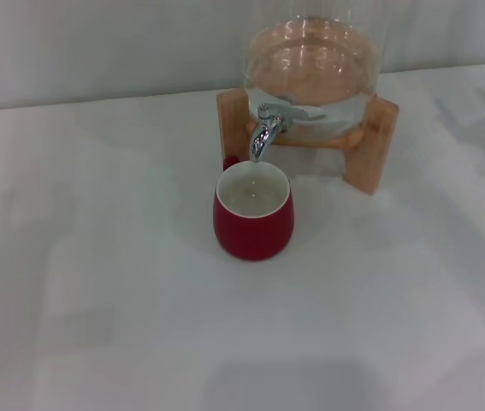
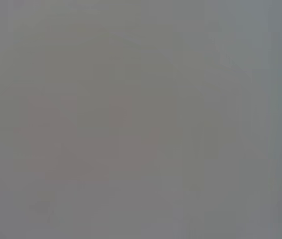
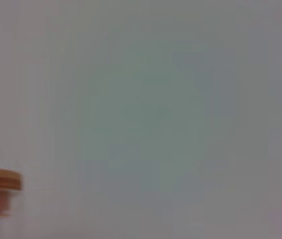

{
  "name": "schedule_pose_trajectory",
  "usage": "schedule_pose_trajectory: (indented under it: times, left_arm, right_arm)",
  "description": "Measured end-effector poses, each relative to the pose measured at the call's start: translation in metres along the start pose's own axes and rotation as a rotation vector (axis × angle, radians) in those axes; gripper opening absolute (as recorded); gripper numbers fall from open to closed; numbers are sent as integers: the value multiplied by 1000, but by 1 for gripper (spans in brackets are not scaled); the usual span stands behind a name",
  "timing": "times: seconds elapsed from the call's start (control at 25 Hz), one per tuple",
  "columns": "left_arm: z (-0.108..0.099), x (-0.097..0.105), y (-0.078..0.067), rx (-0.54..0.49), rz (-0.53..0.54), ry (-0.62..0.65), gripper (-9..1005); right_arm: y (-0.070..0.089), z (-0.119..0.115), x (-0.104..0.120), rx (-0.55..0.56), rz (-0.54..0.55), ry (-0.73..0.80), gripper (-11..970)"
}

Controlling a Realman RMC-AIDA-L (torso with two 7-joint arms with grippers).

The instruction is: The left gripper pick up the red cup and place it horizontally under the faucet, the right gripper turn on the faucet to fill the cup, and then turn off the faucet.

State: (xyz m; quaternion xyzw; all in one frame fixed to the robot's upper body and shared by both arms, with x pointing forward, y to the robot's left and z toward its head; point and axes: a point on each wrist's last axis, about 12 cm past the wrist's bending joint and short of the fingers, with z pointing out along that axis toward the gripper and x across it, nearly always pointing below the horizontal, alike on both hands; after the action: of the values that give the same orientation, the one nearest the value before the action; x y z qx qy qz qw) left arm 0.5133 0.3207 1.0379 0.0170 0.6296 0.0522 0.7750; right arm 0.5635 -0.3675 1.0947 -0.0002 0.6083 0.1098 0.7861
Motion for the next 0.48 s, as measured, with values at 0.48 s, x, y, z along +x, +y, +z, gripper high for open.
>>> schedule_pose_trajectory:
  times: [0.48]
  left_arm:
    - [7, -4, 6, -100, -61, -29, 869]
  right_arm:
    - [-6, 8, 0, 126, -61, -46, 827]
